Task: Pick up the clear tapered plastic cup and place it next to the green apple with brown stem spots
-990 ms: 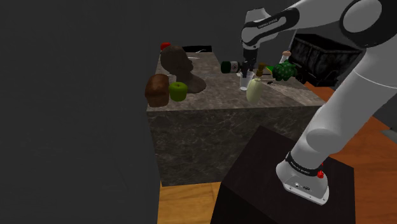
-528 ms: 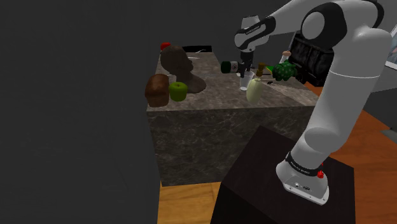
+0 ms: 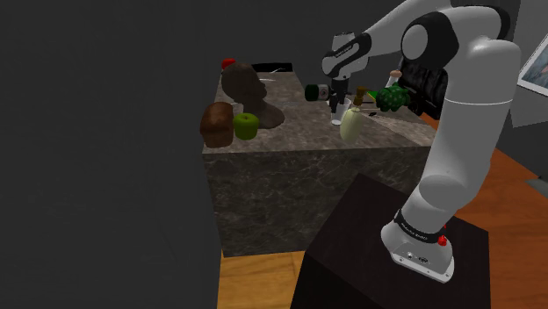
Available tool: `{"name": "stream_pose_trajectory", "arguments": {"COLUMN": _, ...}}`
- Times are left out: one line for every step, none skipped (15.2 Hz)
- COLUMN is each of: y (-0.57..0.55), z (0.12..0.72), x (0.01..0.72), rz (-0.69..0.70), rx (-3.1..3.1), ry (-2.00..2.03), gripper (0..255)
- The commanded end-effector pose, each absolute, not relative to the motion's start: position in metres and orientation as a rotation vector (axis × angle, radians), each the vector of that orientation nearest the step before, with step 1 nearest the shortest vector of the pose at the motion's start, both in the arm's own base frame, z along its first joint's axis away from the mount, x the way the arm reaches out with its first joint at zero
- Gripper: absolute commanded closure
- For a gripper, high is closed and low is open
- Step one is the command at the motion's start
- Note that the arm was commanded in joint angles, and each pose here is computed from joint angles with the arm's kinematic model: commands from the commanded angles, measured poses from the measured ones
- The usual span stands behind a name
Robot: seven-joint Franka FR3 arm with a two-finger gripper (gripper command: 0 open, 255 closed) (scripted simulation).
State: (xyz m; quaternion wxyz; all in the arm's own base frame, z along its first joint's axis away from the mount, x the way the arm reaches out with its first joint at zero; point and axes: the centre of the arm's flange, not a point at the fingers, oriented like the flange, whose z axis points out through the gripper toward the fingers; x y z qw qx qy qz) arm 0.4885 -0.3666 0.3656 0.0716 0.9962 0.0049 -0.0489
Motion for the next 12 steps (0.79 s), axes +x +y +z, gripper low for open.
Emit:
{"name": "stream_pose_trajectory", "arguments": {"y": -0.3678, "z": 0.3591, "x": 0.4884, "rz": -0.146, "rx": 2.994, "ry": 0.015, "gripper": 0}}
{"name": "stream_pose_trajectory", "arguments": {"y": -0.3678, "z": 0.3591, "x": 0.4885, "rz": -0.146, "rx": 2.994, "ry": 0.015, "gripper": 0}}
{"name": "stream_pose_trajectory", "arguments": {"y": -0.3678, "z": 0.3591, "x": 0.4885, "rz": -0.146, "rx": 2.994, "ry": 0.015, "gripper": 0}}
{"name": "stream_pose_trajectory", "arguments": {"y": -0.3678, "z": 0.3591, "x": 0.4885, "rz": -0.146, "rx": 2.994, "ry": 0.015, "gripper": 0}}
{"name": "stream_pose_trajectory", "arguments": {"y": -0.3678, "z": 0.3591, "x": 0.4885, "rz": -0.146, "rx": 2.994, "ry": 0.015, "gripper": 0}}
{"name": "stream_pose_trajectory", "arguments": {"y": -0.3678, "z": 0.3591, "x": 0.4885, "rz": -0.146, "rx": 2.994, "ry": 0.015, "gripper": 0}}
{"name": "stream_pose_trajectory", "arguments": {"y": -0.3678, "z": 0.3591, "x": 0.4885, "rz": -0.146, "rx": 2.994, "ry": 0.015, "gripper": 0}}
{"name": "stream_pose_trajectory", "arguments": {"y": -0.3678, "z": 0.3592, "x": 0.4885, "rz": -0.146, "rx": 2.994, "ry": 0.015, "gripper": 0}}
{"name": "stream_pose_trajectory", "arguments": {"y": -0.3678, "z": 0.3592, "x": 0.4885, "rz": -0.146, "rx": 2.994, "ry": 0.015, "gripper": 255}}
{"name": "stream_pose_trajectory", "arguments": {"y": -0.3678, "z": 0.3592, "x": 0.4885, "rz": -0.146, "rx": 2.994, "ry": 0.015, "gripper": 255}}
{"name": "stream_pose_trajectory", "arguments": {"y": -0.3678, "z": 0.3592, "x": 0.4885, "rz": -0.146, "rx": 2.994, "ry": 0.015, "gripper": 255}}
{"name": "stream_pose_trajectory", "arguments": {"y": -0.3678, "z": 0.3592, "x": 0.4885, "rz": -0.146, "rx": 2.994, "ry": 0.015, "gripper": 255}}
